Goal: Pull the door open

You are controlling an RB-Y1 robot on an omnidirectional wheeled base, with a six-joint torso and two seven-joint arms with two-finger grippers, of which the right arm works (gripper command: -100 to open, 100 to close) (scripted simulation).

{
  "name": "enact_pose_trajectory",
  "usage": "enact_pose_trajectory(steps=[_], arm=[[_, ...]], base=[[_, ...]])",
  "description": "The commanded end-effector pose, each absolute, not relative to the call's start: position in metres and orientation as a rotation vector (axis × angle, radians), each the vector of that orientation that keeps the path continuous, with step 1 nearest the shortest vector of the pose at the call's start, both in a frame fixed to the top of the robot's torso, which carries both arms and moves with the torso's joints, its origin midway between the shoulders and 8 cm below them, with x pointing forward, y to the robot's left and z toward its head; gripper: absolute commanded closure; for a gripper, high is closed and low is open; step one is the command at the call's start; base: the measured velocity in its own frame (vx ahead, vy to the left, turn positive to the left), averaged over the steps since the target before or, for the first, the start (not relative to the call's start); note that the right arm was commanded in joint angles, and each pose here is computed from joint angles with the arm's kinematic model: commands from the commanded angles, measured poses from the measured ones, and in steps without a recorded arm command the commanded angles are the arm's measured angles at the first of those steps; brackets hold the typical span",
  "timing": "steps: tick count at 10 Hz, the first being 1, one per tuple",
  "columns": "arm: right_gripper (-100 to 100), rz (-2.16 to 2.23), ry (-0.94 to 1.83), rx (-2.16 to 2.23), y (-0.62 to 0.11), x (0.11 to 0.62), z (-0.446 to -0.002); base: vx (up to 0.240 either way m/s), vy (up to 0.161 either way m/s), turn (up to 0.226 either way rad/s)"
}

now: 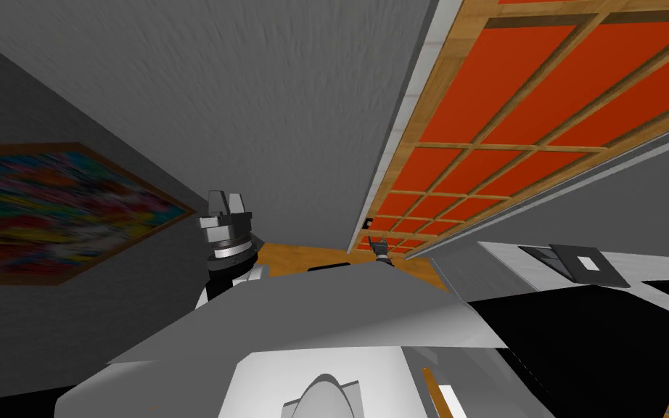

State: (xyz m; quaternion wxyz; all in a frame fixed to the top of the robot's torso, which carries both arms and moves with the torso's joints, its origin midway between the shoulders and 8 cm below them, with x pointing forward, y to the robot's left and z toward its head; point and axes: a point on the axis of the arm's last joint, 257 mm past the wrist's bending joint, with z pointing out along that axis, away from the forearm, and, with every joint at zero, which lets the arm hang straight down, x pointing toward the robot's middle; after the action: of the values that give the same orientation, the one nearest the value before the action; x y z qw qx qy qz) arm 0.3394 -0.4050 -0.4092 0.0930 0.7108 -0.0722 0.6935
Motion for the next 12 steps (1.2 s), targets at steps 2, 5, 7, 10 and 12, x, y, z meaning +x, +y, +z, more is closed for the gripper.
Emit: enact_pose_trajectory(steps=[2,5,7,10,12], arm=[[-100,2.014,-0.276,2.078,-0.437,0.334,-0.408],[-100,2.035,-0.307,2.058,-0.438,0.344,-0.403],[-100,2.040,-0.307,2.061,-0.435,0.346,-0.403],[100,2.040,-0.307,2.061,-0.435,0.346,-0.403],[100,2.040,-0.307,2.061,-0.435,0.346,-0.403]], base=[[0.095,-0.040,0.180],[0.165,-0.064,0.160],[0.124,0.016,0.037],[-0.020,0.005,0.020],[0.000,0.000,0.000]])
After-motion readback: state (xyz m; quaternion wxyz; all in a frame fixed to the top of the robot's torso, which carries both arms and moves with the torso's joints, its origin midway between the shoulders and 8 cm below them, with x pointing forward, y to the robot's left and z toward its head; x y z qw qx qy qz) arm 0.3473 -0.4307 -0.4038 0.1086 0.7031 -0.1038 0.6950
